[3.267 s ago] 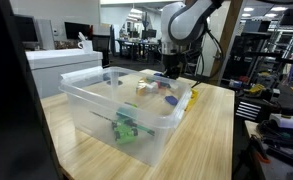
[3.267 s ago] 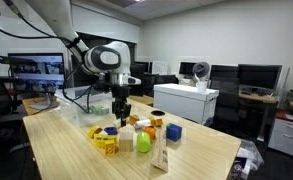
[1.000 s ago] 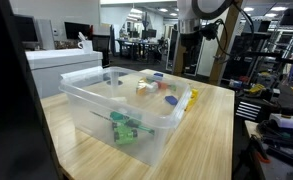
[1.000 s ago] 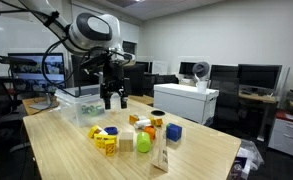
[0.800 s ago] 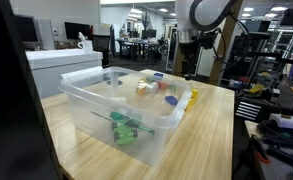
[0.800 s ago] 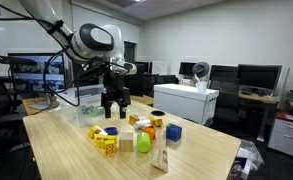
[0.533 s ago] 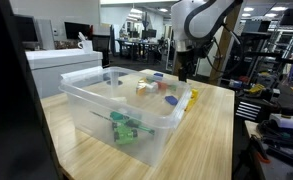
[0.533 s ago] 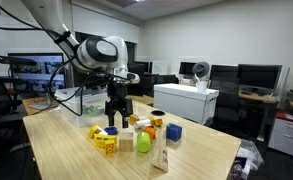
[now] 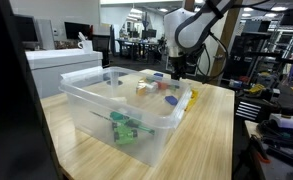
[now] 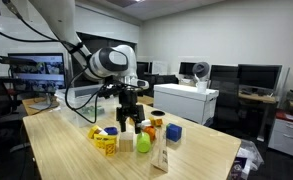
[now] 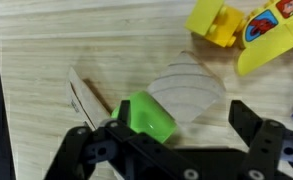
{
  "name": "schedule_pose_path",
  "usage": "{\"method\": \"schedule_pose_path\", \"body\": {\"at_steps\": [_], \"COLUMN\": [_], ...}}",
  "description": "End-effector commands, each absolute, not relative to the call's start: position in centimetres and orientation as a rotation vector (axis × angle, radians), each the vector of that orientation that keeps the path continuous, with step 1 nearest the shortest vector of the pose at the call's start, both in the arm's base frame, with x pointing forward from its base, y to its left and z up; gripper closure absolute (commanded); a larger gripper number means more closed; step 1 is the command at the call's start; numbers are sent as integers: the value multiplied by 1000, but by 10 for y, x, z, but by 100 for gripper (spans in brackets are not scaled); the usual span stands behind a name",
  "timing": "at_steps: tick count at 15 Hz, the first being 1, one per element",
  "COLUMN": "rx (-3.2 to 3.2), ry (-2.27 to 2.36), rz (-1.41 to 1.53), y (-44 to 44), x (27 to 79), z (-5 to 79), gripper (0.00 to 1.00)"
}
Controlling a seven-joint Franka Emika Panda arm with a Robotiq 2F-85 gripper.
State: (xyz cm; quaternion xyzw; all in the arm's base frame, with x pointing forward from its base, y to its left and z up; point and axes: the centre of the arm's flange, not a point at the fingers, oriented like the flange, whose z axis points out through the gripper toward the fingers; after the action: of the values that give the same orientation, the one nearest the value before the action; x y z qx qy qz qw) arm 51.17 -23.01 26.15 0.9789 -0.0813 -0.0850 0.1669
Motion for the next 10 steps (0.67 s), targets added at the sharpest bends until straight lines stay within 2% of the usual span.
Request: {"method": "schedule_pose_path", "body": {"at_steps": [1, 10], "rx": [2767, 2771], "ry": [-237, -249], "rz": [-233, -323], "y": [-229, -201], "x": [524, 508], "z": [245, 225], "gripper": [0, 0]}}
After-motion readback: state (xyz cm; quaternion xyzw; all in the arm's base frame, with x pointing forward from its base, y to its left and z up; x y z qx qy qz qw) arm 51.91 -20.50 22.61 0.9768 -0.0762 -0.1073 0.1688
